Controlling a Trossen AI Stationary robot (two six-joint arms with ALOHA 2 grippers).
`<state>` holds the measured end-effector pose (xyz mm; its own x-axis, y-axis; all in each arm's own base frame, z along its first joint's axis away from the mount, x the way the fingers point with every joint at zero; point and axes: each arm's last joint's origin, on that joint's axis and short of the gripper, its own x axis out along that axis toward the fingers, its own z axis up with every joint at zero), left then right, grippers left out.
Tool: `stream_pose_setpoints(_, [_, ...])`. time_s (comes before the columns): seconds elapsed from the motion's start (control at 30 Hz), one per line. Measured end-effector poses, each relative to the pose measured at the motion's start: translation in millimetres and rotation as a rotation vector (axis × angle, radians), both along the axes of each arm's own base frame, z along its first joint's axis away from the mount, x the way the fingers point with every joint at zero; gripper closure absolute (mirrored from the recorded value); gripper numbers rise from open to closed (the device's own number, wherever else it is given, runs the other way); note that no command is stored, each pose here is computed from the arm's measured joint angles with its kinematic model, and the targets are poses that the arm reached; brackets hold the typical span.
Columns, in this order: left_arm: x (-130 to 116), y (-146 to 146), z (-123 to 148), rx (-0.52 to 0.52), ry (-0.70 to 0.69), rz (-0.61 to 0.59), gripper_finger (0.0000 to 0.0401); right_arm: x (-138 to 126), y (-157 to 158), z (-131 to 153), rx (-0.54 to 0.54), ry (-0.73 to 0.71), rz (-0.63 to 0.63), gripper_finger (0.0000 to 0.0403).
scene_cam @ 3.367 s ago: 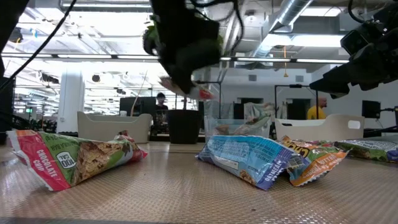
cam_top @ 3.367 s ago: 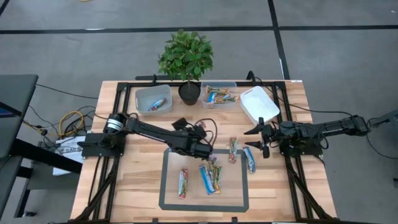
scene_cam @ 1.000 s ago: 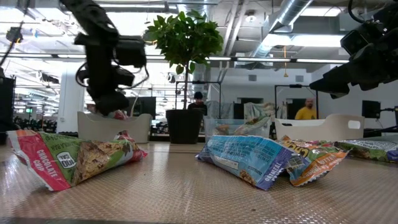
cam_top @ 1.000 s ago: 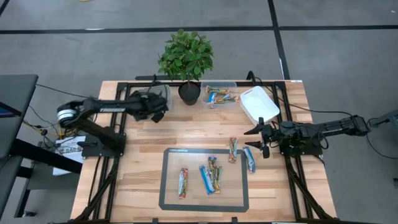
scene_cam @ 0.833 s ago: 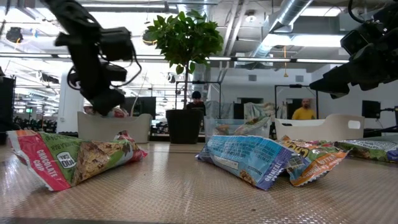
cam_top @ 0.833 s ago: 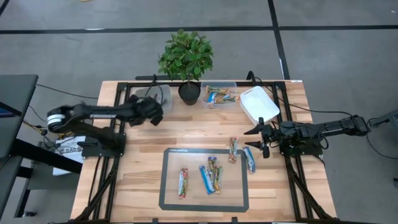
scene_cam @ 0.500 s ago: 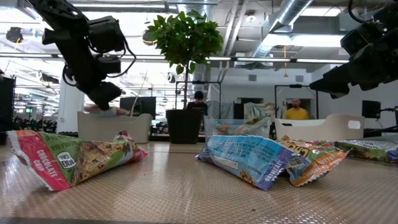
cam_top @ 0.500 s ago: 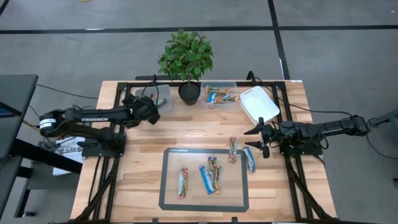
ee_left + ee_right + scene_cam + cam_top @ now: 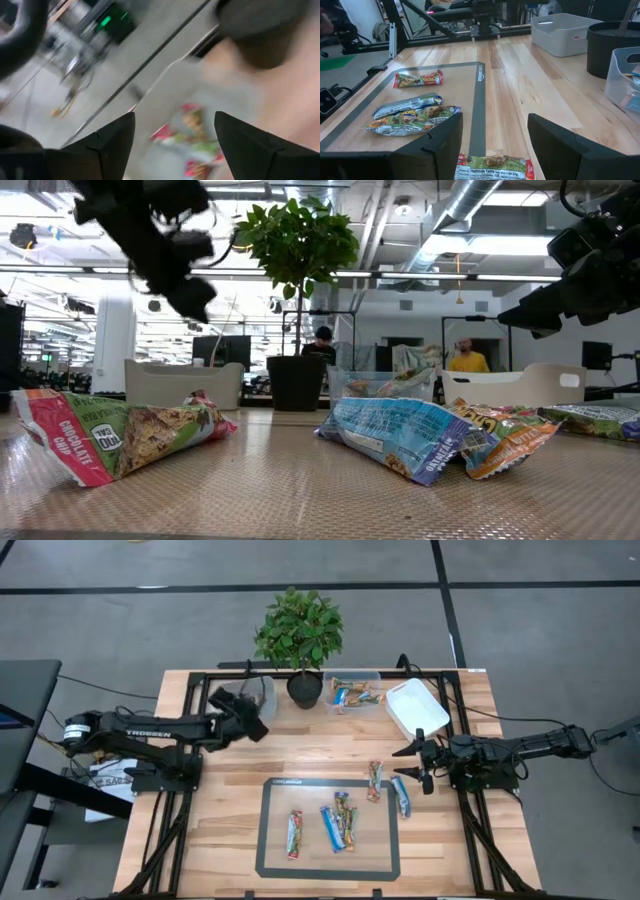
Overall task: Pick and place Granola Bars by type
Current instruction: Put the red granola bar into the gray bin
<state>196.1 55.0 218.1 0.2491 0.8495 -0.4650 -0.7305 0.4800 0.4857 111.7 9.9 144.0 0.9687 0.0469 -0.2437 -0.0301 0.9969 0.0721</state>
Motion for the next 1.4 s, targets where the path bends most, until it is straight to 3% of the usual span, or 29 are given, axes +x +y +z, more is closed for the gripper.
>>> stream_pose_setpoints(0.23, [20.4,-62.3,16.6,0.001,0.078,-0.441,0.0151,0.0,0.0,0.0,0.0,0.0,0.0,0.0184])
stream_pose_setpoints(0.43, [29.5,-118.9,1.3,-0.033,0.263,-0.865,0.0158,0.0,0.0,-0.1,0.0,0.0,0.0,0.0184])
stream_pose_setpoints(0.63, [38.2,-163.2,-16.1,0.073,0.514,-1.177,0.0159,0.0,0.0,0.0,0.0,0.0,0.0,0.0184])
stream_pose_setpoints(0.97, [57.2,-219.5,-36.8,0.314,0.817,-1.485,0.0159,0.0,0.0,0.0,0.0,0.0,0.0,0.0184])
stream_pose_setpoints(1.4, [82.1,-256.1,-51.7,0.34,0.879,-1.73,0.0159,0.0,0.0,0.0,0.0,0.0,0.0,0.0184])
